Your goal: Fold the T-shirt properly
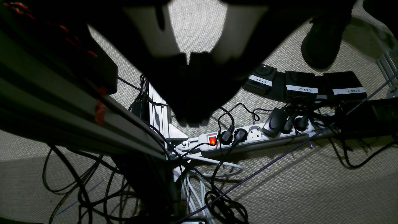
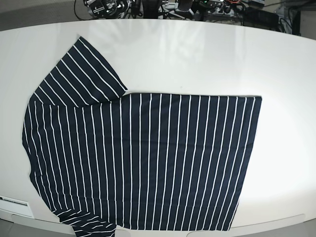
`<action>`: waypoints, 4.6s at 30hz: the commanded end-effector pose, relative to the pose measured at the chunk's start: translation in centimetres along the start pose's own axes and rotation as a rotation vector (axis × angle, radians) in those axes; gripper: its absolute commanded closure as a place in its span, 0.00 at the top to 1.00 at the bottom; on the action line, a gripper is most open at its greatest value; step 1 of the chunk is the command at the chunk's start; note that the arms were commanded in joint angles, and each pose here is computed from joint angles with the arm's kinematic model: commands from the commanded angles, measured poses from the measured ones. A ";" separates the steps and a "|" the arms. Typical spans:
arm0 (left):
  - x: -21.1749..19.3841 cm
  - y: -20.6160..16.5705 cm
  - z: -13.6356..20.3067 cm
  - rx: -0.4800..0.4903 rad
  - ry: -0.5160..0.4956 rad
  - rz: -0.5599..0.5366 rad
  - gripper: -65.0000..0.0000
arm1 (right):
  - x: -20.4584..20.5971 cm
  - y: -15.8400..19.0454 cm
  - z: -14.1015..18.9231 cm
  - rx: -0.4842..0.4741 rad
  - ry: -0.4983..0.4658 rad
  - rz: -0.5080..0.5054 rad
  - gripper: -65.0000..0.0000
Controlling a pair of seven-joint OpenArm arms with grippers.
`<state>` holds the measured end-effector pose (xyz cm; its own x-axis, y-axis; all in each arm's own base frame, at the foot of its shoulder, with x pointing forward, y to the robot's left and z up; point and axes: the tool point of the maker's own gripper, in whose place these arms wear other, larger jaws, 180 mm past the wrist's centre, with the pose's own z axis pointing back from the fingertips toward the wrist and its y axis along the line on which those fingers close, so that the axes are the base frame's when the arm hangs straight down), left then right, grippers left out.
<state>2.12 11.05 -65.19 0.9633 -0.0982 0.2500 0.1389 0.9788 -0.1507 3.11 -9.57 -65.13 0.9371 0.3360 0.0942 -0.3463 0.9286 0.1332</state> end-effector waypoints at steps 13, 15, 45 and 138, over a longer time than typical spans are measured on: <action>0.1 0.5 0.1 0.027 -0.015 -0.034 0.00 | 0.7 -0.2 0.1 -0.003 -0.029 0.002 0.00; 0.1 0.5 0.1 0.026 -0.015 -0.034 0.00 | 0.7 -0.2 0.1 -0.003 -0.030 0.001 0.00; -8.9 0.8 14.8 -0.140 0.031 -0.381 0.00 | -13.1 1.5 13.7 0.020 0.025 0.120 0.00; 25.5 14.3 18.1 0.063 -0.255 -1.649 0.56 | 14.1 -4.2 33.1 -0.466 -0.730 0.548 0.00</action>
<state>28.44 24.29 -40.22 -0.2805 -0.9159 0.2873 0.7941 -0.0533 0.6054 16.09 -13.96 -32.38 0.3677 0.7011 0.6109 -0.5332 0.6972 -0.4792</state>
